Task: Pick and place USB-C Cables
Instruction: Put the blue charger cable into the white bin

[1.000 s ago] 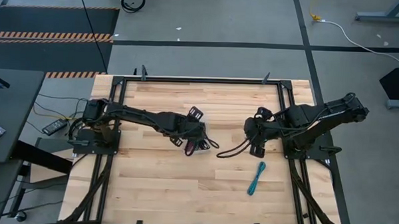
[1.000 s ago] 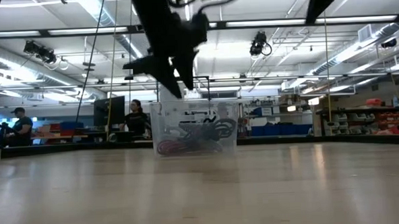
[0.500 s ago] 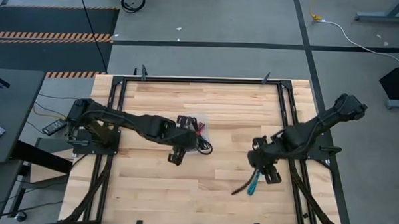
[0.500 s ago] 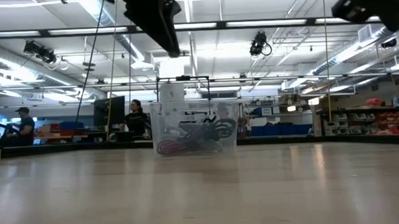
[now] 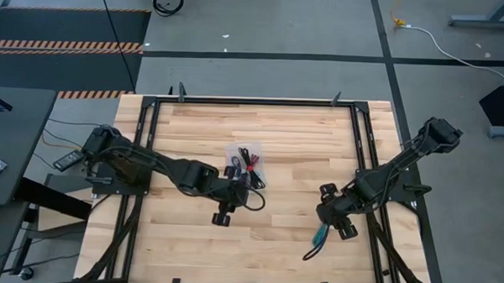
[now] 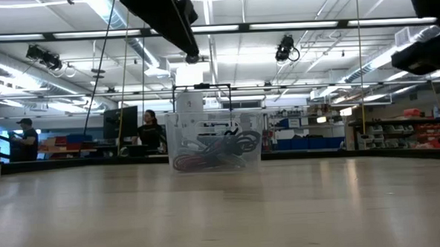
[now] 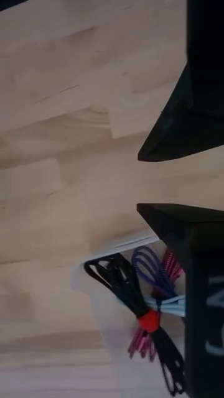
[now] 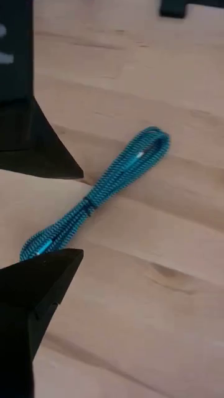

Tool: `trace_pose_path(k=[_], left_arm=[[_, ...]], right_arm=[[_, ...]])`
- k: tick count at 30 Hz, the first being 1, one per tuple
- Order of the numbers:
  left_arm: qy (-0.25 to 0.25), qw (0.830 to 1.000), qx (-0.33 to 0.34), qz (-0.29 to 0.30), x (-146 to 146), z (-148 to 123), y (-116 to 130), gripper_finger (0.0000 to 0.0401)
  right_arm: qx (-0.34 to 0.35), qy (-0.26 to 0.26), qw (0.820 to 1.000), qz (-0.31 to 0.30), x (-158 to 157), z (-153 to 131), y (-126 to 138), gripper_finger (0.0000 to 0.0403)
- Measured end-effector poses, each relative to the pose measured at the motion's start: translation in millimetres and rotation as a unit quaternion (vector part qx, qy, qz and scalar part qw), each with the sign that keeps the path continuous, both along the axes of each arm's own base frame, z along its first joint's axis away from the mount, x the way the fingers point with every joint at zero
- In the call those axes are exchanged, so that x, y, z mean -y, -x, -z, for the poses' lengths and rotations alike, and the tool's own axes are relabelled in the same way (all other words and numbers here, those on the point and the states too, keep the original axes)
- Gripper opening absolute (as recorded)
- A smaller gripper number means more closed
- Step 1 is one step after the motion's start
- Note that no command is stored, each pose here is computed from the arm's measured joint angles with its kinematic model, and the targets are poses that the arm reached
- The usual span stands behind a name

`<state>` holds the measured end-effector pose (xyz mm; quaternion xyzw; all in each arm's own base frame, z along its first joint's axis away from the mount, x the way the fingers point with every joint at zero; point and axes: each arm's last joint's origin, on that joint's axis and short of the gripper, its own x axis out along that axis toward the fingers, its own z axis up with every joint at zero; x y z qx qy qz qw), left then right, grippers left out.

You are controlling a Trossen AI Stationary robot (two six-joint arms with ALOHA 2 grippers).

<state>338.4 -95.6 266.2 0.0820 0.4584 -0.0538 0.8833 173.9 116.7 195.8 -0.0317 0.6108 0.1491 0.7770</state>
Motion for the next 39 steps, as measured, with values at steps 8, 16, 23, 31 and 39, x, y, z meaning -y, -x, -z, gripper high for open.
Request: trace_pose_path(k=[8, 16, 23, 31, 39], left_arm=[[0.014, 1.000, -0.001, -0.003, 11, 0, 4, 0.0125], [0.010, 1.000, 0.004, 0.000, 31, 0, 11, 0.0125], [0.003, 1.000, 0.011, -0.012, 40, 0, 14, 0.0125], [0.007, 1.000, 0.011, -0.016, 43, 0, 16, 0.0125], [-0.004, 0.999, 0.018, -0.031, 40, 0, 14, 0.0125]], right_arm=[[-0.010, -0.008, 1.000, -0.003, 0, 5, 2, 0.0258], [-0.006, -0.011, 1.000, -0.007, -7, 13, -4, 0.0290], [-0.076, 0.035, 0.996, -0.029, -13, 47, -12, 0.0282], [-0.120, 0.088, 0.988, -0.030, -15, 71, -16, 0.0256], [-0.090, 0.101, 0.990, -0.026, -13, 61, -17, 0.0124]])
